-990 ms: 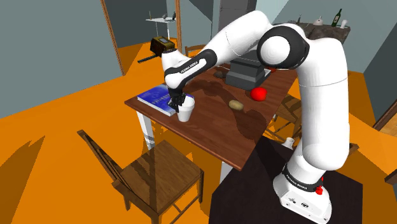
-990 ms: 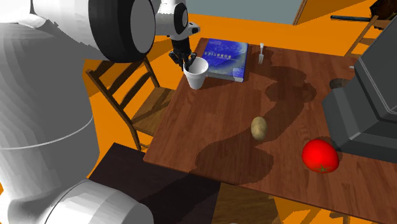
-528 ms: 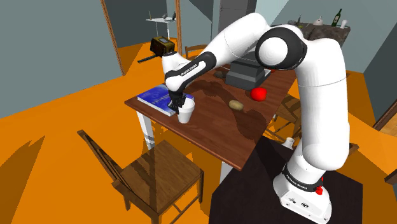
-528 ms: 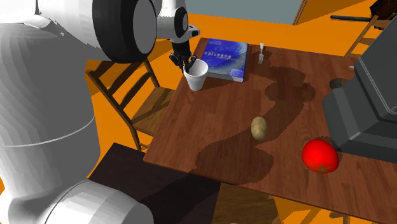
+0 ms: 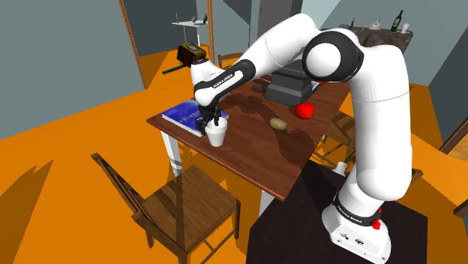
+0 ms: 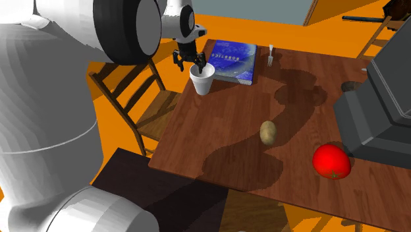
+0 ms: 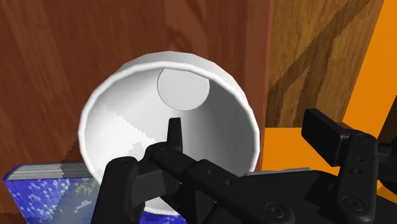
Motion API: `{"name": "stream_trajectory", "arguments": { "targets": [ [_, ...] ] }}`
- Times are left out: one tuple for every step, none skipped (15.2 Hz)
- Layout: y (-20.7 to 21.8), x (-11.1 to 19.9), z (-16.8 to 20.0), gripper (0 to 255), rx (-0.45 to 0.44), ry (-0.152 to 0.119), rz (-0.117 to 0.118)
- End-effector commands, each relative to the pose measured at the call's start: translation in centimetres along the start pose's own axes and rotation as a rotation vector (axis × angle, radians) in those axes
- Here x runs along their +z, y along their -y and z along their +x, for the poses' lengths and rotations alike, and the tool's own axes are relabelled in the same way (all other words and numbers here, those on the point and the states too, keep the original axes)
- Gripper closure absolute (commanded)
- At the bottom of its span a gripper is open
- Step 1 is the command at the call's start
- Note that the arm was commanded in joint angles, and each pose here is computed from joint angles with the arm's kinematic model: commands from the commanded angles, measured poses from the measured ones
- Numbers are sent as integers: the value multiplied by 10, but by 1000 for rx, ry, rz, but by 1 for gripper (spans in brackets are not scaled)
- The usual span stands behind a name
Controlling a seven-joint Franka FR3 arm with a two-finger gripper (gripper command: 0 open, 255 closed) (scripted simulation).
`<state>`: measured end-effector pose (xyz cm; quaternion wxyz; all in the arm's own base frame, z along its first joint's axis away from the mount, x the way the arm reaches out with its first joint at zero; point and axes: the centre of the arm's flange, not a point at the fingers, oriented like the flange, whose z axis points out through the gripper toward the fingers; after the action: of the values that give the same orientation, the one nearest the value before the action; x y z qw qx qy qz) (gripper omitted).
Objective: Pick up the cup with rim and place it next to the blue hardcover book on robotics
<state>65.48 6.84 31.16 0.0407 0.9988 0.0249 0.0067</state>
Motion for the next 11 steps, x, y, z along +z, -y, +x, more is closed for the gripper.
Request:
{"name": "stream_trajectory", "arguments": {
  "targets": [
    [0,-20,0,0,0,0,0],
    [0,-33,0,0,0,0,0],
    [0,-44,0,0,0,0,0],
    [0,-44,0,0,0,0,0],
    [0,-44,0,0,0,0,0],
    [0,-44,0,0,0,0,0],
    [0,-44,0,0,0,0,0],
    [0,-44,0,0,0,0,0],
    [0,-44,0,0,0,0,0],
    [0,-44,0,0,0,0,0],
    [0,-44,0,0,0,0,0]
  ]
}}
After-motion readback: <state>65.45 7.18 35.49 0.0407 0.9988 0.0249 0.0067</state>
